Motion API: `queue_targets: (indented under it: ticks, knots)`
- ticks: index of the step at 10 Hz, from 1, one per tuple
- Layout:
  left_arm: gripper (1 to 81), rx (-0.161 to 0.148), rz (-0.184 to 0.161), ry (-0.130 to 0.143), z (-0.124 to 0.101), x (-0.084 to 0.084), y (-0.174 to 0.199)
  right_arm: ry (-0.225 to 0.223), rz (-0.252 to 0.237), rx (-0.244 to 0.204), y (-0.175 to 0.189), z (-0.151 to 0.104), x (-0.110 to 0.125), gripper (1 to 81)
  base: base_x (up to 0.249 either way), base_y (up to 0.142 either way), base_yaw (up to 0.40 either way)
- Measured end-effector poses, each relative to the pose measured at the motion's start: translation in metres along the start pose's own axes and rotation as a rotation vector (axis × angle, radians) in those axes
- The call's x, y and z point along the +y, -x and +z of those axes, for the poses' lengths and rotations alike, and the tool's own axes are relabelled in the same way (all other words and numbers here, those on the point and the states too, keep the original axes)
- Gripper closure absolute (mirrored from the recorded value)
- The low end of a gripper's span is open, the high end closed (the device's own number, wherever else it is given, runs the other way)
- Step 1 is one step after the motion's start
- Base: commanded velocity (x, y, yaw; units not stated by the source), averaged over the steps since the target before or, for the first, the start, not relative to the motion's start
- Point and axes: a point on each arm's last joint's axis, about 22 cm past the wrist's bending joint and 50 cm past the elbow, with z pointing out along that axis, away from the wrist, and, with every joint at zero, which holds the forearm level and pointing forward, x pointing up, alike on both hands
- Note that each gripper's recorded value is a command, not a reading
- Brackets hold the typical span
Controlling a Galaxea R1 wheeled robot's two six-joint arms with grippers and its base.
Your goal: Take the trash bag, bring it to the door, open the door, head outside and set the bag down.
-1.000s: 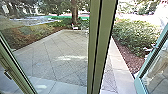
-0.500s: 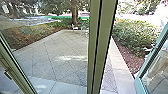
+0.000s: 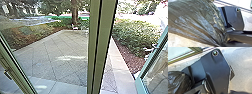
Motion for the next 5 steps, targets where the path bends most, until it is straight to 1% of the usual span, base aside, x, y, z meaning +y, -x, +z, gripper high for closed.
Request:
queue_targets:
  ticks: [2,3,5]
  knots:
    - [81.1,0.001,0.009,-0.001,0.0,-0.001,0.0,-0.016,-0.022,-0.009,0.006,0.004,-0.012,1.0,0.0,0.0,0.0]
    - [81.1,0.001,0.009,0.0,0.0,0.0,0.0,-0.021,-0.025,-0.015,0.009,0.006,-0.017,1.0,0.0,0.0,0.0]
    - [81.1,0.001,0.011,0.002,0.0,0.002,0.0,-0.019,-0.025,-0.019,0.014,0.008,-0.02,1.0,0.0,0.0,0.0]
